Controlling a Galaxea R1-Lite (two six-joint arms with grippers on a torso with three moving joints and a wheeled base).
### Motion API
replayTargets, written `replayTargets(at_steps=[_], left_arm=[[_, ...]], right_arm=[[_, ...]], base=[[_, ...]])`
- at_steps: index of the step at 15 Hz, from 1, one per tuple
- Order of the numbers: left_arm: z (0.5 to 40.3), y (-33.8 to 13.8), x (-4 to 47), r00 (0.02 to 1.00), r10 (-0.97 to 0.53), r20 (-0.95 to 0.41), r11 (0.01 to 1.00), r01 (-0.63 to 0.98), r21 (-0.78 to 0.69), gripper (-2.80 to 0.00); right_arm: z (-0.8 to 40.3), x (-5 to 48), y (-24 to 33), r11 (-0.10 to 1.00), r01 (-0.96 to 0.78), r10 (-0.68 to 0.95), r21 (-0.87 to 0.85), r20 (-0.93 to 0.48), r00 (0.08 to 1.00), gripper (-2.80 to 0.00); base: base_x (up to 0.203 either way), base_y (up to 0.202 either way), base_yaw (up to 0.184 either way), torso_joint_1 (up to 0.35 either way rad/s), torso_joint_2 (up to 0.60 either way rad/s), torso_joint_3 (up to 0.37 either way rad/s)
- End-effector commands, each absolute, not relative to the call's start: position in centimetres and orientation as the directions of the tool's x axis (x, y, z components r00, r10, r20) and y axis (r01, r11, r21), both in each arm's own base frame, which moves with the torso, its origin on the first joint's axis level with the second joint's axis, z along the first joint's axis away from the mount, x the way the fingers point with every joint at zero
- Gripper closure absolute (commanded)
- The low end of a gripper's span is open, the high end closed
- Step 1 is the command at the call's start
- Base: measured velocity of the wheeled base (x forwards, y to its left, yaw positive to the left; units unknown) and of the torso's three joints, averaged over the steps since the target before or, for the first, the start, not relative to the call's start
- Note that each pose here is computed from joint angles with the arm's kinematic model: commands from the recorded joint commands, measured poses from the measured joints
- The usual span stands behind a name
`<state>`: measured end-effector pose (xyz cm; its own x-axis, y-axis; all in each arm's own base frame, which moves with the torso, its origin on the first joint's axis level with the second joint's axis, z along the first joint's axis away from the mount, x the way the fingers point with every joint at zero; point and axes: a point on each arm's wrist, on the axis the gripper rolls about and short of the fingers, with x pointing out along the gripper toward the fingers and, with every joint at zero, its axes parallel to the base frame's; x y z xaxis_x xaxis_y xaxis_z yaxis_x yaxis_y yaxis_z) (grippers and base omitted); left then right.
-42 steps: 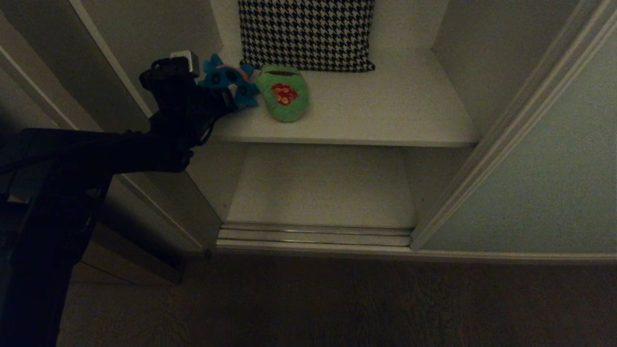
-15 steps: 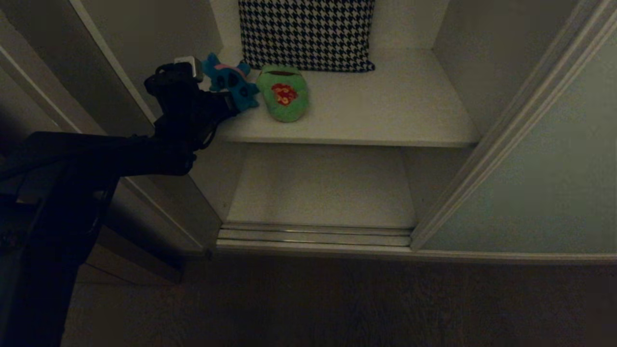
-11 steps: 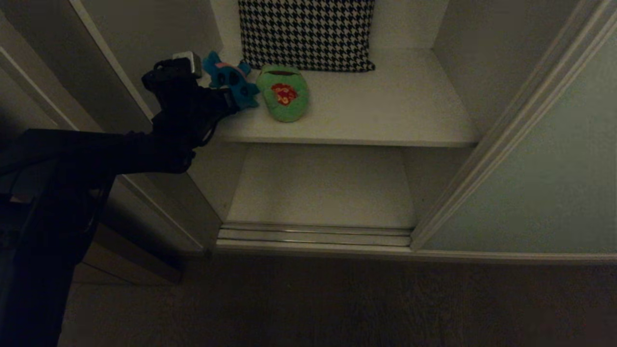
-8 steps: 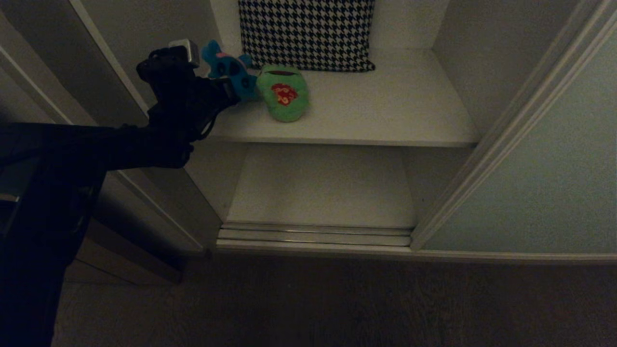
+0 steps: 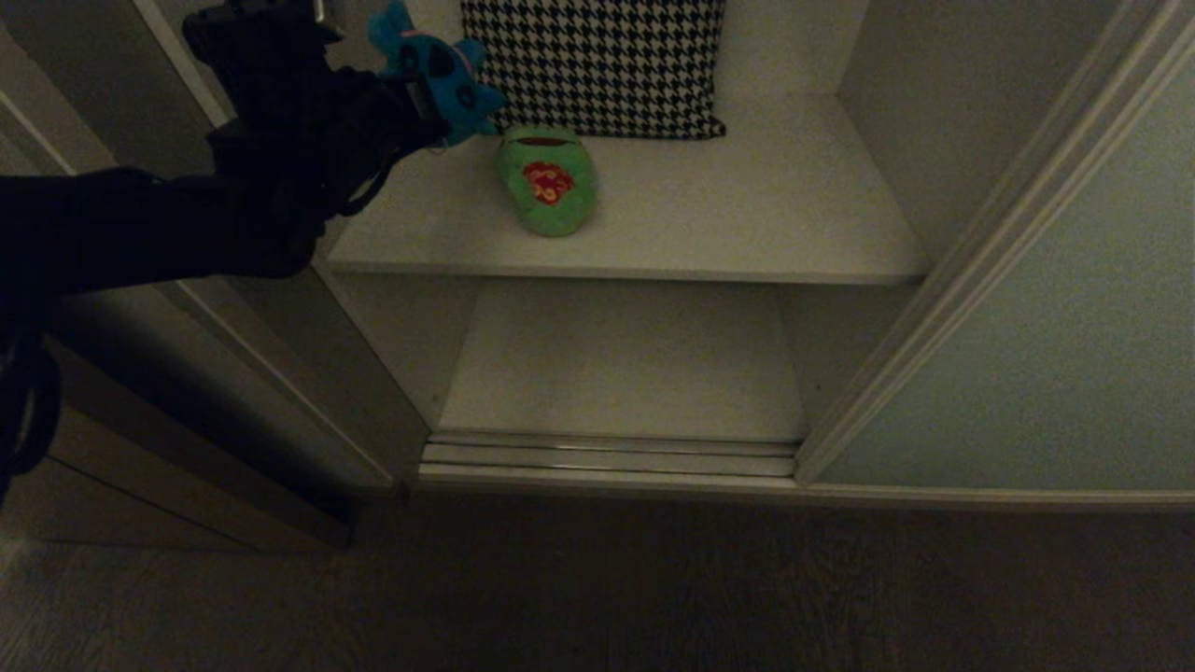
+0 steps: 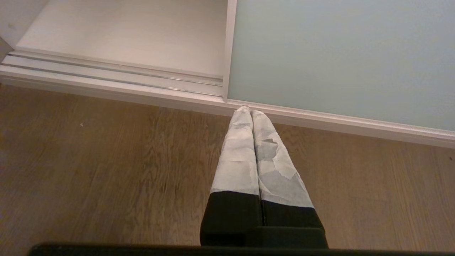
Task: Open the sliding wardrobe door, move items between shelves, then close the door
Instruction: Place the blue doll on the lower shelf
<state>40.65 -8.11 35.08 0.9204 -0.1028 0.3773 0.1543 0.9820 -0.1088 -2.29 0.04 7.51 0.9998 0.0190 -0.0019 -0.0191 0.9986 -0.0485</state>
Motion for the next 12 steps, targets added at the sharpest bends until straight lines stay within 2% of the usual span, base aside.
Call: replayTargets(at_steps=[1,4,7,12], left_arm=[[39.2,-7.4,36.2,0.895,-0.104,0.433,0.98,0.167,-0.108,0.0],[40.8,-6.8,32.4,0.912,-0.113,0.394,0.981,0.167,-0.104,0.0],[41.3,-5.6,26.5,0.937,-0.133,0.323,0.98,0.173,-0.096,0.0],[38.0,-3.0,14.3,0.977,-0.152,0.149,0.982,0.166,-0.09,0.0]], right_arm=[[7.5,-2.3,0.0,0.999,-0.02,0.02,-0.049,-0.002,1.0,0.0],[7.5,-2.3,0.0,0.999,-0.02,0.02,-0.049,-0.002,1.0,0.0],[7.5,-2.3,0.0,0.999,-0.02,0.02,-0.049,-0.002,1.0,0.0],[7.5,-2.3,0.0,0.999,-0.02,0.02,-0.049,-0.002,1.0,0.0]], base=[[0.0,0.0,0.0,0.0,0.0,0.0],[0.0,0.0,0.0,0.0,0.0,0.0],[0.0,0.0,0.0,0.0,0.0,0.0],[0.0,0.0,0.0,0.0,0.0,0.0]])
